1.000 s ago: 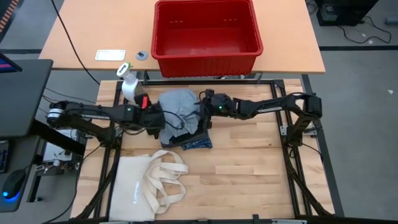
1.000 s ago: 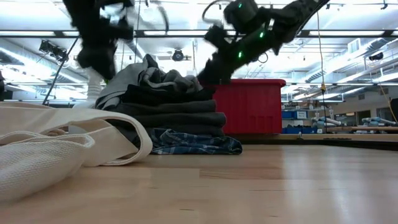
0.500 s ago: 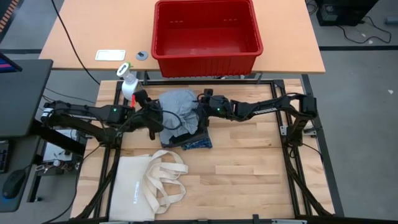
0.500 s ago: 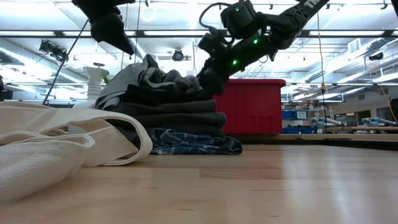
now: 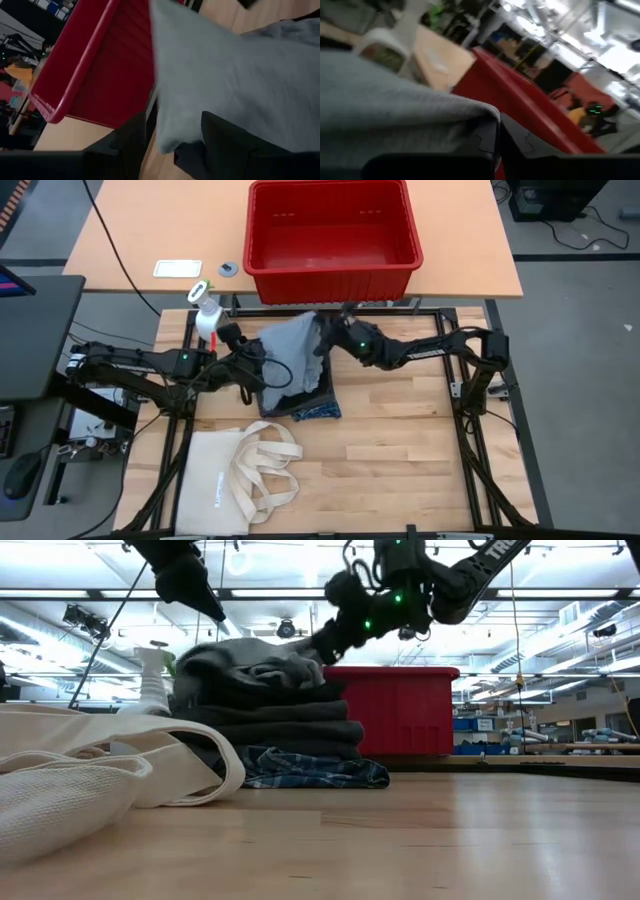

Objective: Fold Laundry from Bin
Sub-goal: Fold the gray shirt

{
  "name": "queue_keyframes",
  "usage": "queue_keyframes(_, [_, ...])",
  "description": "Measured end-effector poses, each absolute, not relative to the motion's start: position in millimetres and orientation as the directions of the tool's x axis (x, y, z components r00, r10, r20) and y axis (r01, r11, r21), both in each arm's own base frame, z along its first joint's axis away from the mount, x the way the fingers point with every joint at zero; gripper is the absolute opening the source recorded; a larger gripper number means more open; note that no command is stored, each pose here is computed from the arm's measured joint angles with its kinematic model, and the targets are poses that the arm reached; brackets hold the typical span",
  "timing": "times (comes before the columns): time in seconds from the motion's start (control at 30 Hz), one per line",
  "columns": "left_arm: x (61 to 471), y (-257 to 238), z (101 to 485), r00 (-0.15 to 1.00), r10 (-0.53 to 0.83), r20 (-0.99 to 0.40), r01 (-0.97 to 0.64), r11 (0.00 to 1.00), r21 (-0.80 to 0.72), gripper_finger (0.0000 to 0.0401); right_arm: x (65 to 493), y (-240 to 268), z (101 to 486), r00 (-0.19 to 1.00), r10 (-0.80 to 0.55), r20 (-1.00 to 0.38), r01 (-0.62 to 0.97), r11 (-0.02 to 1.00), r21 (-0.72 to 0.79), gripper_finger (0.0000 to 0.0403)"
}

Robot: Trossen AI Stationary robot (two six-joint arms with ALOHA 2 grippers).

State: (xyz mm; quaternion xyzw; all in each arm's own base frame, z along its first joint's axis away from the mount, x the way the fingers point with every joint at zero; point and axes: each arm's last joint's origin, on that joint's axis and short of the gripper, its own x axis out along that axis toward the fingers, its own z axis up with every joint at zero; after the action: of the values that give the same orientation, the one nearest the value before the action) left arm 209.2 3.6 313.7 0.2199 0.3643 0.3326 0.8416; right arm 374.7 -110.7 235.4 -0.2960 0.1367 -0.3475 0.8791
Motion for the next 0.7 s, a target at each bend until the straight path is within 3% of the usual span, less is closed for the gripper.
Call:
queue_keyframes(0.1, [209.1, 3.6, 313.8, 0.514, 0.719, -0.468, -0.402, 0.683, 0.61, 0.0194, 373.8, -111.2, 242.2, 0.721, -0.693, 0.013, 0.554, 0.564, -0.612, 0.0018])
queue_keyframes(0.27, [210.2, 2.5, 312.7, 0.545, 0.669, -0.504, -0.367, 0.732, 0.574, 0.0194, 373.1, -114.0, 228.0, 0.753, -0.647, -0.121, 0.443, 0.634, -0.634, 0.0029])
queue_keyframes(0.5, [212.2, 2.6, 313.2, 0.577, 0.627, -0.523, -0.351, 0.769, 0.535, 0.0194, 364.6, -124.1, 208.3, 0.667, -0.68, -0.303, 0.417, 0.679, -0.604, 0.009])
queue_keyframes(0.7, [213.1, 1.4, 312.9, 0.598, 0.59, -0.542, -0.325, 0.797, 0.508, 0.0194, 362.8, -99.4, 231.5, 0.718, -0.645, -0.261, 0.408, 0.695, -0.592, 0.0144])
